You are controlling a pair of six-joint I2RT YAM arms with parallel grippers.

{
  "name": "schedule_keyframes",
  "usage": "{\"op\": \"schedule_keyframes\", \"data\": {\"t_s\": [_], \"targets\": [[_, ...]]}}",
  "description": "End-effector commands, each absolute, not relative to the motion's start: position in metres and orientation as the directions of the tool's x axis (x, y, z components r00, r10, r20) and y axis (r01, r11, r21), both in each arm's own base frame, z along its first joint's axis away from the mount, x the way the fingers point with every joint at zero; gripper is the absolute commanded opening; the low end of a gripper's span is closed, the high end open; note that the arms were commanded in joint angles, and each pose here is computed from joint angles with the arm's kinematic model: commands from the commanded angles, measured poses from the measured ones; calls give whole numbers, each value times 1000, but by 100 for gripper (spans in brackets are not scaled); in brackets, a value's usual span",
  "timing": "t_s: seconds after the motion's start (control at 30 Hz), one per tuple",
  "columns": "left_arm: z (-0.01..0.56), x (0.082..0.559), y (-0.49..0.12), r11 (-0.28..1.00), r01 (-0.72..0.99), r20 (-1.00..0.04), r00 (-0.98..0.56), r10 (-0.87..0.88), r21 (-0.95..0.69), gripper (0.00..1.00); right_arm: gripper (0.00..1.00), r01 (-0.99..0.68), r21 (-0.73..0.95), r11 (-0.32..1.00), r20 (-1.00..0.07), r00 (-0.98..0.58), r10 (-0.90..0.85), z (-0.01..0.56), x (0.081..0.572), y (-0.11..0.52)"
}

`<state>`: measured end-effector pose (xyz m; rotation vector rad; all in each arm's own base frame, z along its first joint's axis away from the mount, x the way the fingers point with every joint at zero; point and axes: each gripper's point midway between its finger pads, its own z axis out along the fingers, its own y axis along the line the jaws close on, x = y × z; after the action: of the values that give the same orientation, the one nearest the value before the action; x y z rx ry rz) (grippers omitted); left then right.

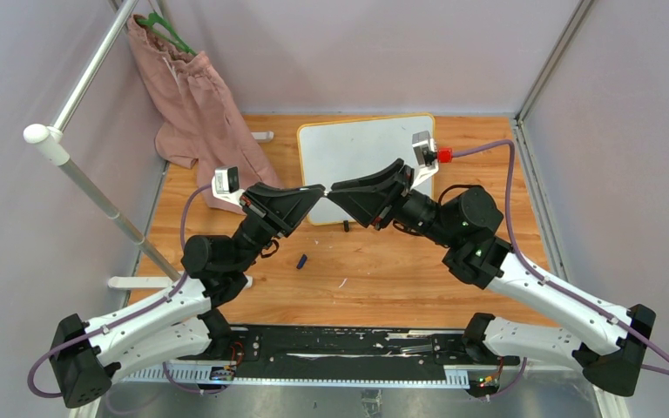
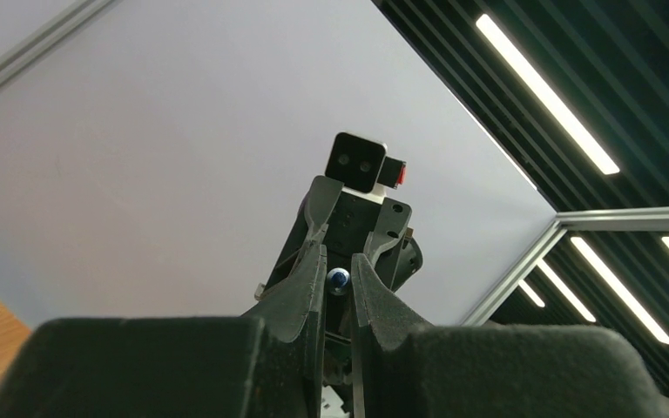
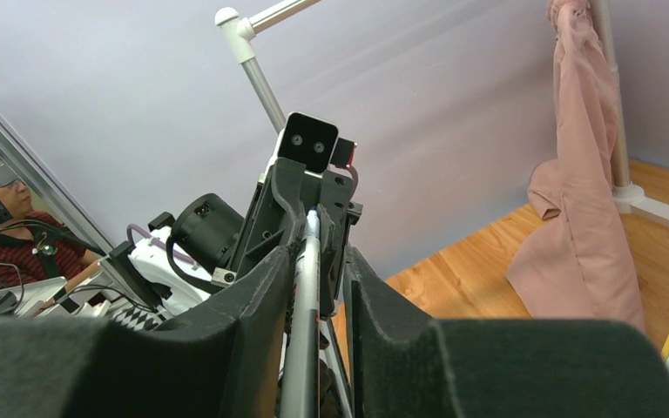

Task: Write a sentence on the whiteboard
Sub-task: Adjust the whiteboard marker.

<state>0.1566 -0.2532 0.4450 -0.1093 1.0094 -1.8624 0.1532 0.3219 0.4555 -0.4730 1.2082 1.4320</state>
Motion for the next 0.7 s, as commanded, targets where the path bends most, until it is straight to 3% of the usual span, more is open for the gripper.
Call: {"op": "schedule_keyframes", "data": {"t_s": [0.0, 0.13, 0.47, 0.53, 0.67], "targets": [[459, 151, -249, -178, 738, -344, -495, -798, -651, 0, 34, -914, 377, 150, -828, -259, 498, 471, 145, 316], [459, 152, -250, -178, 737, -343, -496, -797, -651, 0, 27, -914, 375, 153, -829, -257, 497, 471, 144, 315], [456, 152, -253, -176, 734, -348, -502, -792, -656, 0, 0, -919, 367, 145, -830, -254, 496, 473, 143, 315], [455, 152, -254, -172, 733, -352, -501, -791, -658, 0, 0, -920, 364, 143, -832, -253, 494, 472, 142, 315], [447, 158, -254, -145, 715, -353, -498, -792, -684, 26, 0, -924, 354, 148, -835, -241, 494, 473, 140, 311]]}}
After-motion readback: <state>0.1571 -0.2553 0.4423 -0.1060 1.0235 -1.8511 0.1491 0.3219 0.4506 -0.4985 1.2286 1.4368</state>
